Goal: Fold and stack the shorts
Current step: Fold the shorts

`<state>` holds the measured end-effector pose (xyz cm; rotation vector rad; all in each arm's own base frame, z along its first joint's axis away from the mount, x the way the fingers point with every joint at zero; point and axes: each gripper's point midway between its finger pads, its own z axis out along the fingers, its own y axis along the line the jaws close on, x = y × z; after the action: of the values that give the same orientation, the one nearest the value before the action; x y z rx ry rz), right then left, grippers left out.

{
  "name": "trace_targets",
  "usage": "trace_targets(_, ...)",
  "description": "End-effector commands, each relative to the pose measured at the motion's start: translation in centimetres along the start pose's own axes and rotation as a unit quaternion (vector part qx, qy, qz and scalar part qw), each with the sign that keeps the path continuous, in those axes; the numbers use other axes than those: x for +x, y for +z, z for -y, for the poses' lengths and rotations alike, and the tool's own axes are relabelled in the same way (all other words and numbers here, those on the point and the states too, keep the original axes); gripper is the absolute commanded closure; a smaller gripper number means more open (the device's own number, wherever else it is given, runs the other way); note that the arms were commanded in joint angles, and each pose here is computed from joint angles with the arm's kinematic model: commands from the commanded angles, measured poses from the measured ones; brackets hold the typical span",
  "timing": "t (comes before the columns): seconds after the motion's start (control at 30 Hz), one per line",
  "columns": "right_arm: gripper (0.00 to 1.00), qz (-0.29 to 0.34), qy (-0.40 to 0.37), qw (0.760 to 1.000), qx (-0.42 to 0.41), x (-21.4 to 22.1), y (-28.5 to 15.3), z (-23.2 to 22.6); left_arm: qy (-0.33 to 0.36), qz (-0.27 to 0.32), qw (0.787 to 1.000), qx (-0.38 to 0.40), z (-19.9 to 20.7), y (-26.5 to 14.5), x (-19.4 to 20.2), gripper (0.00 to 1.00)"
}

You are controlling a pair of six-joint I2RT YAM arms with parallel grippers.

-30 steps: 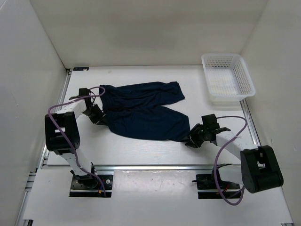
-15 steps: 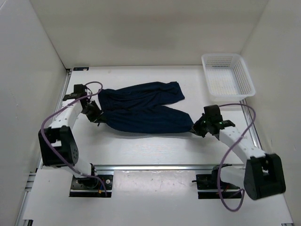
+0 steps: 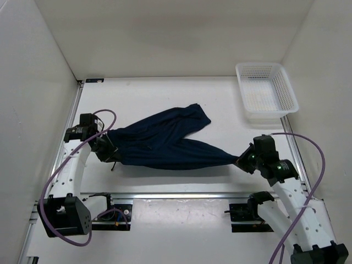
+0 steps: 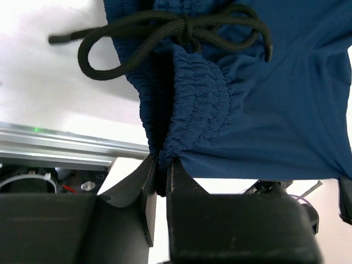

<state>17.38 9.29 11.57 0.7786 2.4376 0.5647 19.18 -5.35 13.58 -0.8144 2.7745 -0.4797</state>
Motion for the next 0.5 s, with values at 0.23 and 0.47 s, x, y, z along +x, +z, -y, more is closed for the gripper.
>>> trace_targets(0.23, 1.00, 0.072, -0.056, 0.995, -0.039, -8.9, -0.1, -9.3, -0.017, 0.042, 0.999, -0.030, 1.0, -1.7, -4.2, 0.90)
trace_targets(0.47, 1.00, 0.074, -0.110, 0.990, -0.053, -16.2, 6.5, -17.9, -0.064, 0.028, 0.997, -0.041, 1.7, -0.5, -9.8, 0.90)
